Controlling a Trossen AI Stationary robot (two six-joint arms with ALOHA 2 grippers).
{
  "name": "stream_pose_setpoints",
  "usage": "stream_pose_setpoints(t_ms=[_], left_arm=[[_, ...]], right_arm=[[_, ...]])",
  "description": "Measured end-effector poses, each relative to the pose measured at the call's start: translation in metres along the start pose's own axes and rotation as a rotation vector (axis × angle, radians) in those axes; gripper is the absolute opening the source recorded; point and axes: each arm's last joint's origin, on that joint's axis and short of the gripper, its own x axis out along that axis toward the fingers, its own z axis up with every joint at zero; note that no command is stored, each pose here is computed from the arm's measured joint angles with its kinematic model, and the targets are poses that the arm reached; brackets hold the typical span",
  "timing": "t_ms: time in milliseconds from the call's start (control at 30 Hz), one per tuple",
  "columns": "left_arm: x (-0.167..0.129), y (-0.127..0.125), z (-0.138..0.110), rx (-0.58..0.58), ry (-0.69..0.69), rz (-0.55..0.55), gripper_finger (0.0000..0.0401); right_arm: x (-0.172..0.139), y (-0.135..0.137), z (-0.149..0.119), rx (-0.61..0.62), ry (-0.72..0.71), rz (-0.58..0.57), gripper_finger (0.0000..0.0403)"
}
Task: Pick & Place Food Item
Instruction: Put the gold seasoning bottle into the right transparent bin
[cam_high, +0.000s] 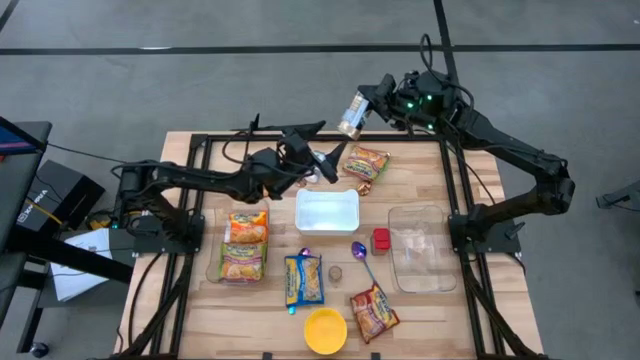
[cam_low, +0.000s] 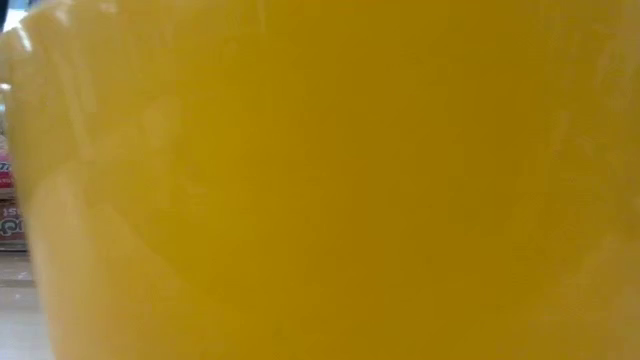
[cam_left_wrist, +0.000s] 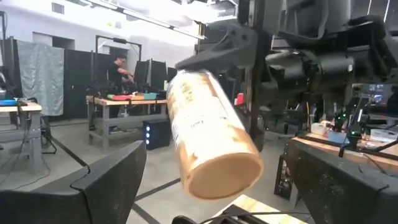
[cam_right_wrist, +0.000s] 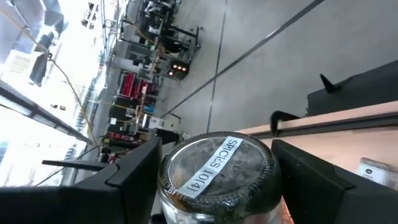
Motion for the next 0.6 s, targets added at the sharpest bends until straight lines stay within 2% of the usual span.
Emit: stream_pose_setpoints(t_ms=[167,400,600], left_arm=[[0.004,0.004,-0.001,-0.040,0.001,-0.039,0.0377],[0.009,0.012,-0.002,-0.038,0.004,-0.040,0.0379],[0.012,0.016,-0.006,-0.090,0.039,-0.073,0.0380]], right_arm=[[0.001,0.003,0.000,0.003,0.020,0.043,0.0268],[0.006,0.003,-0.007,-0.002,0.056,0.047,0.0268],[0.006,0.004,-0.009,-0.003,0.059,0.046,0.0268]])
